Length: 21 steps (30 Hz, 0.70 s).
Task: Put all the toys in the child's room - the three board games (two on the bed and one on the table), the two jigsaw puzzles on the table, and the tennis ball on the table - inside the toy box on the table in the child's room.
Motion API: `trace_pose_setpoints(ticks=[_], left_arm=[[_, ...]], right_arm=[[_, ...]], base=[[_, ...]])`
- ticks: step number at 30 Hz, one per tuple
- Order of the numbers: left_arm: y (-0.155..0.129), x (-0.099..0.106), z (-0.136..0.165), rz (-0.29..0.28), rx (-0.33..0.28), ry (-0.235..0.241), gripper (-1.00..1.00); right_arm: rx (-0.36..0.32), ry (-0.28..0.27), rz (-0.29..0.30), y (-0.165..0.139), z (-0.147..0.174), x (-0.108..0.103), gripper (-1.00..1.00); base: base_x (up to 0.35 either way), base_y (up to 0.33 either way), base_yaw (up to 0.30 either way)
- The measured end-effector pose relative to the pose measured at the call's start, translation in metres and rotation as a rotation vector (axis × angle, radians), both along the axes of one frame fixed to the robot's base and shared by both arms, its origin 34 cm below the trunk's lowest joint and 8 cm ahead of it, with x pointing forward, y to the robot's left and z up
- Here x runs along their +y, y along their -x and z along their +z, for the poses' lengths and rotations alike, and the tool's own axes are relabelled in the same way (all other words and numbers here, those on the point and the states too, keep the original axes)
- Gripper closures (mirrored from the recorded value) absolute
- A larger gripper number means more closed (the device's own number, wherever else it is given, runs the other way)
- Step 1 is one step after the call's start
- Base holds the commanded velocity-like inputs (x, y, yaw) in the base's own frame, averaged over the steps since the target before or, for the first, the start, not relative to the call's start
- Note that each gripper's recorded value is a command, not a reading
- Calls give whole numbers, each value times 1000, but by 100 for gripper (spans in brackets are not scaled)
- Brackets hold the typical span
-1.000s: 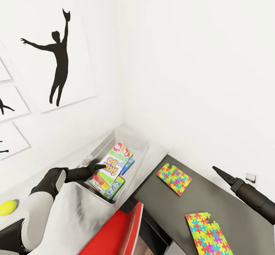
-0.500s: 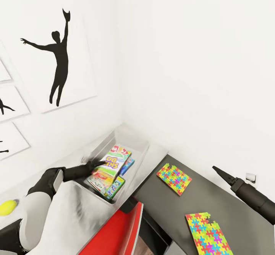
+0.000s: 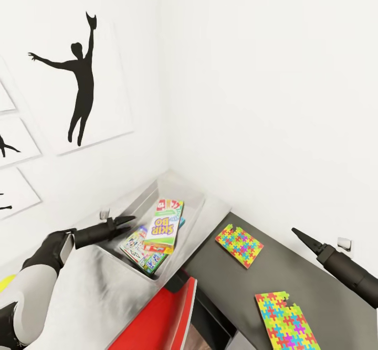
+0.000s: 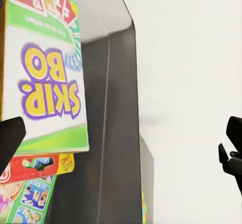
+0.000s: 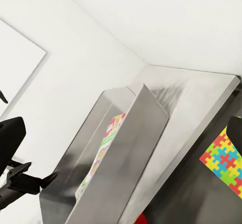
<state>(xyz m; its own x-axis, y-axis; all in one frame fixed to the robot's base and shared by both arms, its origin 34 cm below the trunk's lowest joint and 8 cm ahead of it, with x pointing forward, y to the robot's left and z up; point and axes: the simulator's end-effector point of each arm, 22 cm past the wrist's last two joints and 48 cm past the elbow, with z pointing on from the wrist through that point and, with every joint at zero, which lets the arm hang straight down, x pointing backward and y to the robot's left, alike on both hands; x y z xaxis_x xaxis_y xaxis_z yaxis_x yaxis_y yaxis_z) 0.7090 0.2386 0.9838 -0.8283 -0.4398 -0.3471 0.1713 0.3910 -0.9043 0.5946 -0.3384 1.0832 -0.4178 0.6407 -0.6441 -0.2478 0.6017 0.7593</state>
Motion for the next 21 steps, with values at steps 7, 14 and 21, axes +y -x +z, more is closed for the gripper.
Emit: trace_pose_setpoints(ticks=[7, 14, 21], left_arm=[[3, 19, 10, 3, -21, 16, -100], [8, 16, 32, -34, -76, 90, -100], [13, 14, 55, -74, -152, 122, -100]], right_arm=[[0, 0, 1, 0, 0, 0, -100], [-2, -2, 4, 0, 0, 2, -100], [1, -1, 5, 0, -1, 2, -100]], base=[[0, 0, 0], [0, 0, 0], [-30, 35, 0]])
